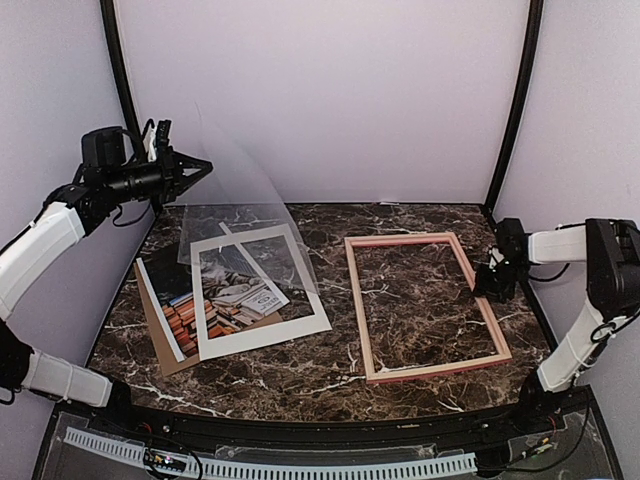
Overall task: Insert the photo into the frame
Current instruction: Move the frame body to the center of the board.
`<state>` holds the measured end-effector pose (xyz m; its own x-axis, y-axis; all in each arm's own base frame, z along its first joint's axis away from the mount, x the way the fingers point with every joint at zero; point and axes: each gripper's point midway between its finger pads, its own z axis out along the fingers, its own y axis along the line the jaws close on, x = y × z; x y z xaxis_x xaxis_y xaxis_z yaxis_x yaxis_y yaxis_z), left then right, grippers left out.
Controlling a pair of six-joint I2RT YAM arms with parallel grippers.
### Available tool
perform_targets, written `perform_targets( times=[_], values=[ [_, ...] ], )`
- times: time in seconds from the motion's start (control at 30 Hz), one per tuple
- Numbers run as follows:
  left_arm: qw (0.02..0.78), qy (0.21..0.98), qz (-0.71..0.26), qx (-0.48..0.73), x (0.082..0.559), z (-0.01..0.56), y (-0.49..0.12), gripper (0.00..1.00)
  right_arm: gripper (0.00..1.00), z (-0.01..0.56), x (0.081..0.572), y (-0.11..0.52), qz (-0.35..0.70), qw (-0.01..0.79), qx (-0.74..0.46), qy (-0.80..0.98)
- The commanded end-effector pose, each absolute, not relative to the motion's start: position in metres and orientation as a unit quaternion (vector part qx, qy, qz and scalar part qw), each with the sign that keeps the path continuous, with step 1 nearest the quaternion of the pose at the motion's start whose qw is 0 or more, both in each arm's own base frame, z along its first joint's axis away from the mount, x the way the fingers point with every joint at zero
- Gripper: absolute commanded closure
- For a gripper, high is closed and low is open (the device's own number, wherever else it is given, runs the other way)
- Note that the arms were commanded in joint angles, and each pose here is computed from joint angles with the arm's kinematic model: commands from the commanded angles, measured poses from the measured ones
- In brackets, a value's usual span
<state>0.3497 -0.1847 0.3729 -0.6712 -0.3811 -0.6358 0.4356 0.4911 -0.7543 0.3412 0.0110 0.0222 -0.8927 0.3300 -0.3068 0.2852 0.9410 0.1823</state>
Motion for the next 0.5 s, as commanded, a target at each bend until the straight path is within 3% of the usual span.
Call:
perform_targets(
  times=[0.0, 0.47],
  values=[
    [0.435, 0.732, -0.524, 0.037, 0.348, 0.407, -0.188, 1.00, 0.67, 0.026, 0.334, 0.037, 0.079, 0.176, 0.138, 0.971],
    [0.436, 0.712, -0.549, 0.039, 0.351, 0.413, -0.193, 1.00, 0.70, 0.026, 0.316, 0.098, 0.098, 0.191, 0.115, 0.970]
  ],
)
